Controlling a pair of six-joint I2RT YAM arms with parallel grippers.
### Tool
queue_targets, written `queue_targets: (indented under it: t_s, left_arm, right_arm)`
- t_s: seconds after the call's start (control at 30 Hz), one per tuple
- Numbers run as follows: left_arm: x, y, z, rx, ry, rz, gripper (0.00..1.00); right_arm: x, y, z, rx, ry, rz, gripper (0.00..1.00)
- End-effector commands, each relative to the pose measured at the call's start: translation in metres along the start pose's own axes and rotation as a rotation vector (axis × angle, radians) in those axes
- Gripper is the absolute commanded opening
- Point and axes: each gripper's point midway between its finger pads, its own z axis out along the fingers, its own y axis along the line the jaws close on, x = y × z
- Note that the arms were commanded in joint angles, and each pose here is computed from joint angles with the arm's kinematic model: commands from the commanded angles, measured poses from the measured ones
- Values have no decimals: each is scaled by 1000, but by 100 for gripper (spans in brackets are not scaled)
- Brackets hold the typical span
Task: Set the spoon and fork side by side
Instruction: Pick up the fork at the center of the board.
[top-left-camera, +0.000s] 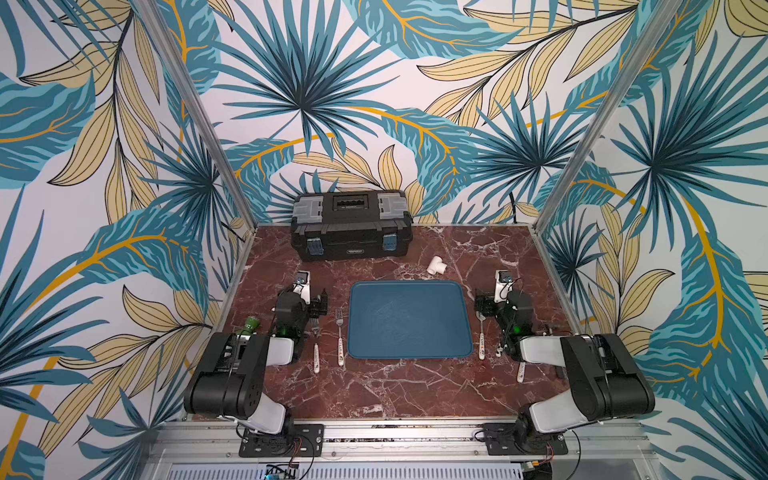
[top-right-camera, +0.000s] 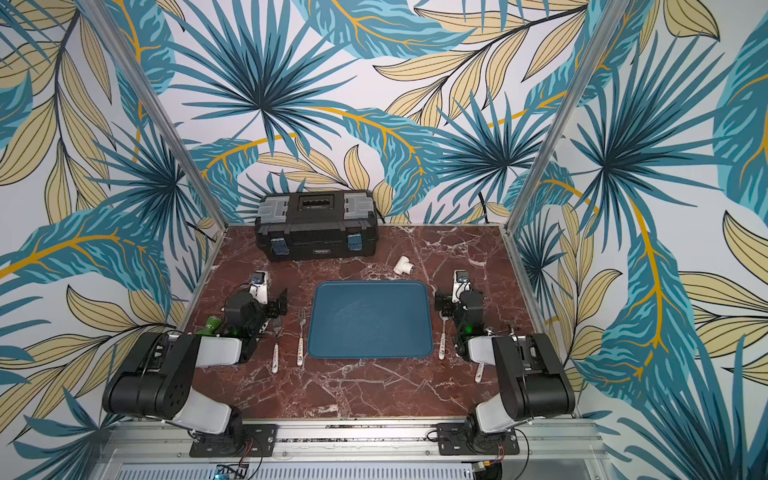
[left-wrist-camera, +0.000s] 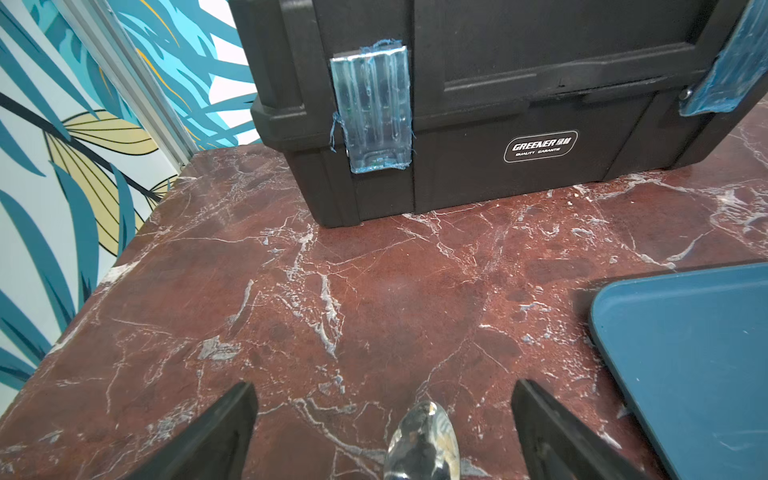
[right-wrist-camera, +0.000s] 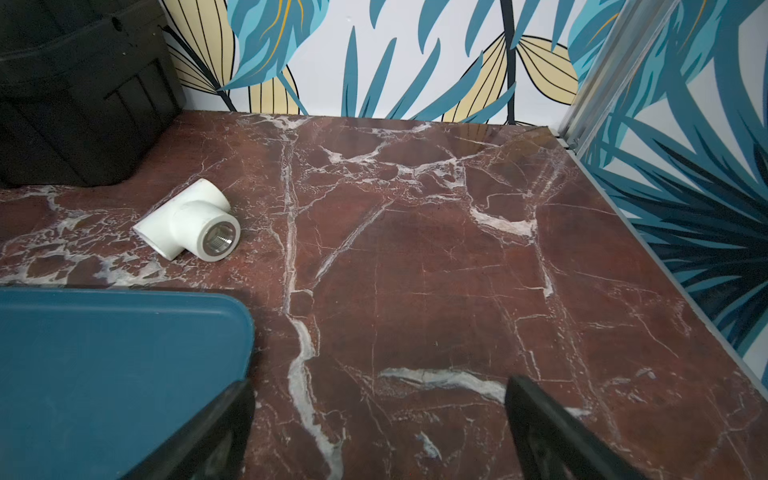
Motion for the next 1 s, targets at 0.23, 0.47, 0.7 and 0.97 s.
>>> queue_targets:
  t_s: [0.23,0.47,0.7,0.97]
  left_arm:
    - [-19,-1,3,0,-42,14,100]
    - [-19,-1,3,0,-43,14,100]
    - [-21,6,3,-40,-37,1,100]
    - [-150,10,-34,-192,18,-60,100]
  right_arm:
    - [-10,-6,0,26,-29,27,100]
    - [-11,-6,0,28,-30,28,100]
    - [-32,-32,-3,183,-4,66,100]
    - [-98,-72,-38,441,140,375,100]
